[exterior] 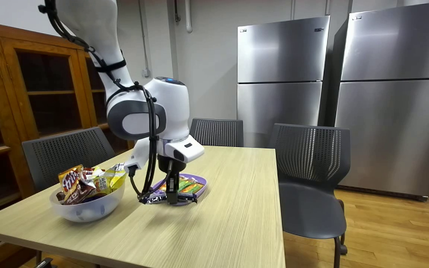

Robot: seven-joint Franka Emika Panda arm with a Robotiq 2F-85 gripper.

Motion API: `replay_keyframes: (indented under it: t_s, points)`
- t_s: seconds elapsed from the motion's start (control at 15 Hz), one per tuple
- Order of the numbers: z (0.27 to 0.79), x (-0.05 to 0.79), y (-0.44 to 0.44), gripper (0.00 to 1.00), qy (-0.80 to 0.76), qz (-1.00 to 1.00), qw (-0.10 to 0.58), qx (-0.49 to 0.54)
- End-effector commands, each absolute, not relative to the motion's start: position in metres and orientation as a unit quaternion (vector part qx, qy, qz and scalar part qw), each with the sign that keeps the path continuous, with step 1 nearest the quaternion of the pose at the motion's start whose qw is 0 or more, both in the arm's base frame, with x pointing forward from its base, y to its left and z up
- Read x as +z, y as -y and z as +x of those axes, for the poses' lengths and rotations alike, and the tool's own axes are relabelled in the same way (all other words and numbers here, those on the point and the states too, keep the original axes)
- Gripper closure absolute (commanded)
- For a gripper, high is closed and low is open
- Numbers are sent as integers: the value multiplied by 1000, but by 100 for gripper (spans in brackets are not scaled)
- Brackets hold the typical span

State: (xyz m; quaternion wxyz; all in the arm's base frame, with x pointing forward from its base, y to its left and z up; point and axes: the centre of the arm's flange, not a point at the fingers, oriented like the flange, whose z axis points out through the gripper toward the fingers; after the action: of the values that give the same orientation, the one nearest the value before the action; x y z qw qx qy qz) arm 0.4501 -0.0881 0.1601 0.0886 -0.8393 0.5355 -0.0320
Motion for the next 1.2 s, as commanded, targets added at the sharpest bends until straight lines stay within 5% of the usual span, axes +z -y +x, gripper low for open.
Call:
replay_keyframes:
  t_s: [0.0, 1.13]
  points:
    - [455, 175, 85, 94, -526, -843, 105, -36]
    - [540, 213, 84, 94, -502, -854, 121, -67]
